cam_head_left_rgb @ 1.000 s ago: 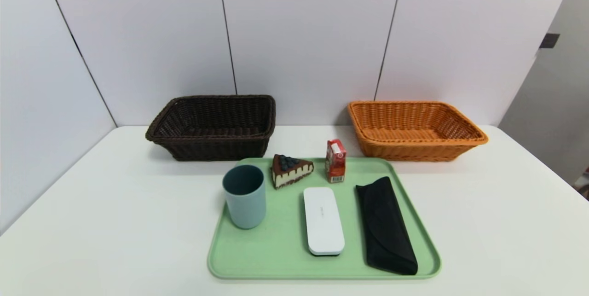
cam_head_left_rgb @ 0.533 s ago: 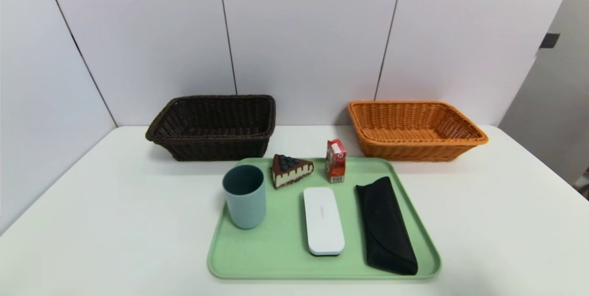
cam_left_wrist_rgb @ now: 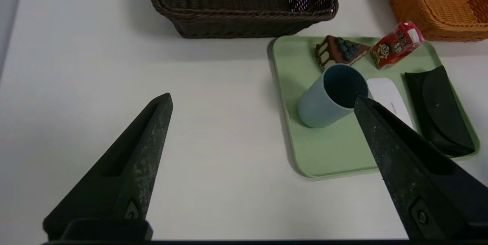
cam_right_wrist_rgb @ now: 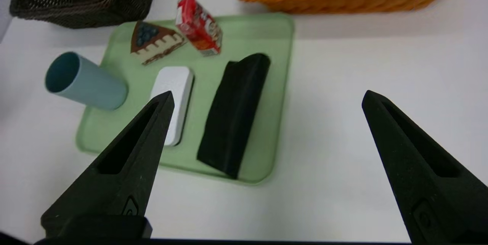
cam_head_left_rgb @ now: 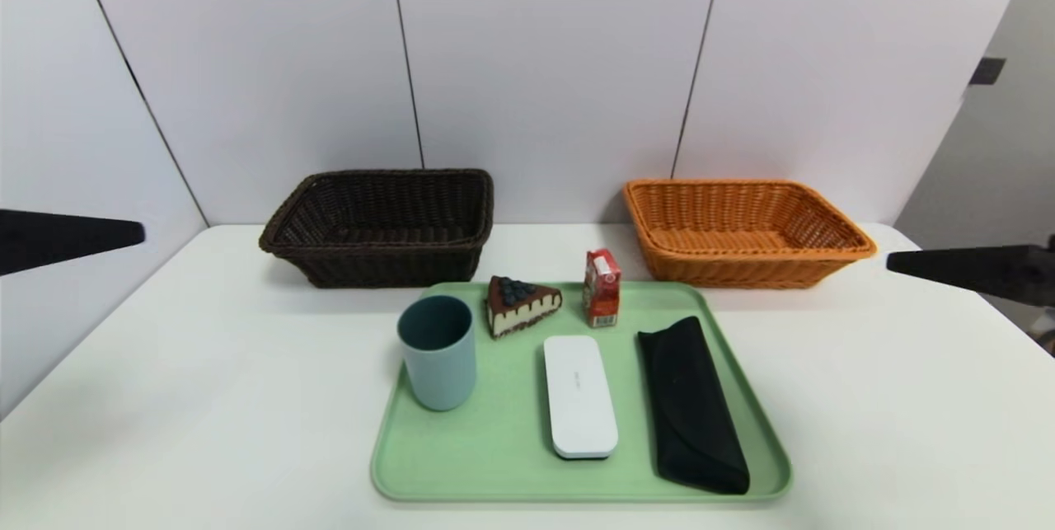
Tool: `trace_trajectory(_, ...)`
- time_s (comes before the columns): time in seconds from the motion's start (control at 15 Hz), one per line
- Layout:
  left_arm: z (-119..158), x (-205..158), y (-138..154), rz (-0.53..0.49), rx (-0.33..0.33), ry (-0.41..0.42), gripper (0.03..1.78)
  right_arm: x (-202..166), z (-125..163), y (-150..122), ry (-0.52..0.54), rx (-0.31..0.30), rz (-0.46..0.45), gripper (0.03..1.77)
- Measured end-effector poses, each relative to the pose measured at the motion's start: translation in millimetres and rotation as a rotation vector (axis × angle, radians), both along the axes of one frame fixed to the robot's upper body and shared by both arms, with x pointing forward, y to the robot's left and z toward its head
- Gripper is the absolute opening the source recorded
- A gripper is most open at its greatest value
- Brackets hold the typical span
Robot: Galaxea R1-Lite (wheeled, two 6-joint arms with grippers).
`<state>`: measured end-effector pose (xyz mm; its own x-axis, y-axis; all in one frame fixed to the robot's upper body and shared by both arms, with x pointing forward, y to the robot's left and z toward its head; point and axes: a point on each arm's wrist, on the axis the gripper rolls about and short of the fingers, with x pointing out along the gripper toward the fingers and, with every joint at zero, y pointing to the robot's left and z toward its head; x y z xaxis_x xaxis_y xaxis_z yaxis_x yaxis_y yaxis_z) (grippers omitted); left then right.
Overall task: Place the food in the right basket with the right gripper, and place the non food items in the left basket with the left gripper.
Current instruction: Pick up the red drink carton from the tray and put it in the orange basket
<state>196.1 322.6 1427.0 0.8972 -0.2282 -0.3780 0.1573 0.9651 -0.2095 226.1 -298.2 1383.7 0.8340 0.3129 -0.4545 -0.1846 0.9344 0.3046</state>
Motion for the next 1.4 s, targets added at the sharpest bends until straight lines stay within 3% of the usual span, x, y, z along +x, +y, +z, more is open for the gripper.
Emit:
trace_trajectory(0.27,-5,43,-15,-0.017,0.029,0.093,1.69,39,4,44,0.218,0.078,-0.023,1.70)
trace_trajectory(0.6,-16,71,-27,-0.051,0.035,0.117,1.69,86,-5,91,0.411,0.017,0.007,1.70)
trace_trajectory(0.8,-25,79,-33,-0.074,0.044,0.160,1.69,110,-15,112,0.544,0.025,0.004,1.70)
trace_trajectory(1.0,-32,84,-35,-0.076,0.046,0.188,1.69,125,-32,135,0.570,-0.019,0.049,1.70)
trace_trajectory(1.4,-41,82,-35,-0.070,0.044,0.227,1.69,146,-47,184,0.430,-0.112,0.029,1.70)
